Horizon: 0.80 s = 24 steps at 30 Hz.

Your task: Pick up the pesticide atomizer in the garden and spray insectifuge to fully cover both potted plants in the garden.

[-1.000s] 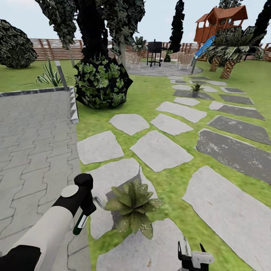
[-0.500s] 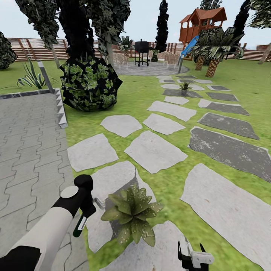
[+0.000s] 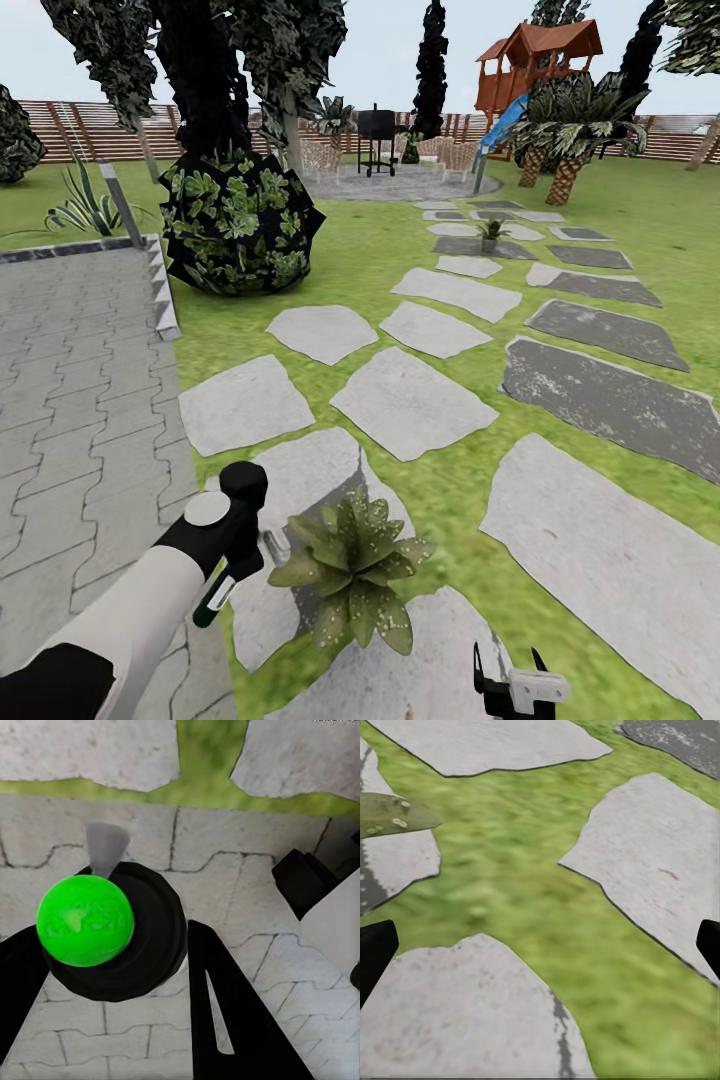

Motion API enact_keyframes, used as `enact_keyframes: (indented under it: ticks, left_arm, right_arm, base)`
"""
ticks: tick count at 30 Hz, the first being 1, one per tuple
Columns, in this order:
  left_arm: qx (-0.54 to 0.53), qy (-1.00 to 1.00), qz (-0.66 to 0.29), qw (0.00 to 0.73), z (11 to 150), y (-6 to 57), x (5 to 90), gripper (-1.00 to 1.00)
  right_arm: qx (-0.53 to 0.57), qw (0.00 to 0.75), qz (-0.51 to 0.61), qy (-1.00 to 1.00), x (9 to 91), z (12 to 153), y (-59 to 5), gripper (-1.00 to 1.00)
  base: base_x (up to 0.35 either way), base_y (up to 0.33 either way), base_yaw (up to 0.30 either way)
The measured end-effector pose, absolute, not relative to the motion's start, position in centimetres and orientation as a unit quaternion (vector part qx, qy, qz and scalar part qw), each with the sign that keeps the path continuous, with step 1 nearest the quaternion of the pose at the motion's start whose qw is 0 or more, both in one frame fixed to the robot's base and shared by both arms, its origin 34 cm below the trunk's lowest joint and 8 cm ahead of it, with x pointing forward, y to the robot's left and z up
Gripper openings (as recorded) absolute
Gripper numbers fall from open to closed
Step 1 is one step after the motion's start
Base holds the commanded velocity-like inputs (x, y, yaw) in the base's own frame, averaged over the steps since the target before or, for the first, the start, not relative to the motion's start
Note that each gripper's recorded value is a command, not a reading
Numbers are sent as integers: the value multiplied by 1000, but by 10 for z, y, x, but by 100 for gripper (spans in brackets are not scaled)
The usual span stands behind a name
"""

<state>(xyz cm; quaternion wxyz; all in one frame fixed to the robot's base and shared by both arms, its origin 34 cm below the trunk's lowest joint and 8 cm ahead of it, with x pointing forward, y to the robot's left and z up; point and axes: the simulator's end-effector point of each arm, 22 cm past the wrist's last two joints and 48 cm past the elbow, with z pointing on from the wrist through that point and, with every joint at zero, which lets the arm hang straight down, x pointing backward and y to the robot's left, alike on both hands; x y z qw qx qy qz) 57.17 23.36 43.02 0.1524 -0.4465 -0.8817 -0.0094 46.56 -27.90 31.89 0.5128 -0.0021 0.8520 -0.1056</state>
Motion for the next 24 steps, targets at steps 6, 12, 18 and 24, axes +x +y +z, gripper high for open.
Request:
enact_keyframes:
  ticks: [6,12,18,24]
  left_arm:
    - [-449,-881,-16,146,436,233,580,-100]
    - [-457,-879,-10,136,440,216,587,-100]
    - [-468,-872,-19,139,440,213,586,-100]
    - [-466,-870,-61,151,441,239,590,-100]
  right_arm:
    - [-3,505,-107,857,464,315,-278,100]
    - [-2,504,-107,857,464,315,-278,100]
    - [-2,504,-107,857,463,315,-278,100]
    - [-2,504,-107,857,464,315,-278,100]
  base:
    - [0,0,0]
    - [0,0,-62]
    - [0,0,-280]
    - [-68,60,-130]
